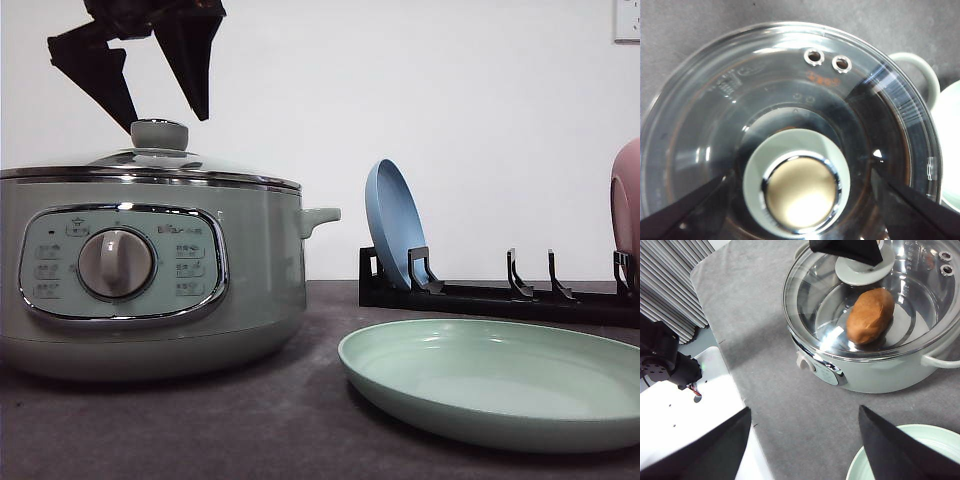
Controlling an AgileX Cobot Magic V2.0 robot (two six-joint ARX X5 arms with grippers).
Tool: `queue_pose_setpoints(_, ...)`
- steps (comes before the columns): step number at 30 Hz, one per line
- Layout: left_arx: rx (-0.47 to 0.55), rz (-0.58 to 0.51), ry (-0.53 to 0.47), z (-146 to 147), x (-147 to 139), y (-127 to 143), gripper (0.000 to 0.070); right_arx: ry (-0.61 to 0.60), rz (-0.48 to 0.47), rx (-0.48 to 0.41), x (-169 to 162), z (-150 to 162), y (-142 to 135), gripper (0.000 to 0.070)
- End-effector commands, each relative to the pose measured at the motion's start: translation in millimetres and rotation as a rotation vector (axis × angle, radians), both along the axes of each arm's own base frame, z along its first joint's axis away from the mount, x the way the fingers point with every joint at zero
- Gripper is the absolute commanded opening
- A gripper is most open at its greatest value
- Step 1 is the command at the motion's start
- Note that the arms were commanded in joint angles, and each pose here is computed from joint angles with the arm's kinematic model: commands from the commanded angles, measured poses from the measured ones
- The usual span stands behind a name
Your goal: Transfer potato from steamer to green plate
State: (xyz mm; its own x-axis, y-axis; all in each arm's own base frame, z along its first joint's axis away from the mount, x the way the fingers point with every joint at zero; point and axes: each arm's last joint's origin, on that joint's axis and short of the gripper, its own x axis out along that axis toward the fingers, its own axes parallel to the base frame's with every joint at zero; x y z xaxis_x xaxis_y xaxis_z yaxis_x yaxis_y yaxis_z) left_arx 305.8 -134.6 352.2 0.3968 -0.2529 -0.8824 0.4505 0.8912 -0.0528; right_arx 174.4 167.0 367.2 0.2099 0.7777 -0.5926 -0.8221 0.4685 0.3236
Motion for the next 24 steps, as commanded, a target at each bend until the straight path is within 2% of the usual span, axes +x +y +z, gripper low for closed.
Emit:
queue_pose_setpoints(1, 0.006, -0.013, -0.009, 1, 6, -5, 0.0554, -0.016, 0.014, 0.003, 1, 3, 3, 0.0426)
queue_pose_setpoints(7, 0.039, -0.008, 0.042, -10, 11, -7, 0.0554, -0.016, 0.014, 0.003, 1, 3, 3, 0.0426)
queue_pose_setpoints(17, 0.047, -0.008, 0.034, -10, 10, -8, 0.0536, -0.019, 0.008, -0.001, 2, 3, 3, 0.0426)
queue_pose_setpoints(21, 0.049, -0.005, 0.038, -10, 10, -8, 0.0413, -0.021, 0.01, -0.002, 2, 3, 3, 0.0425)
queue_pose_setpoints(24, 0.055, -0.005, 0.051, -11, 8, -8, 0.0374, -0.021, 0.01, -0.002, 2, 3, 3, 0.0426)
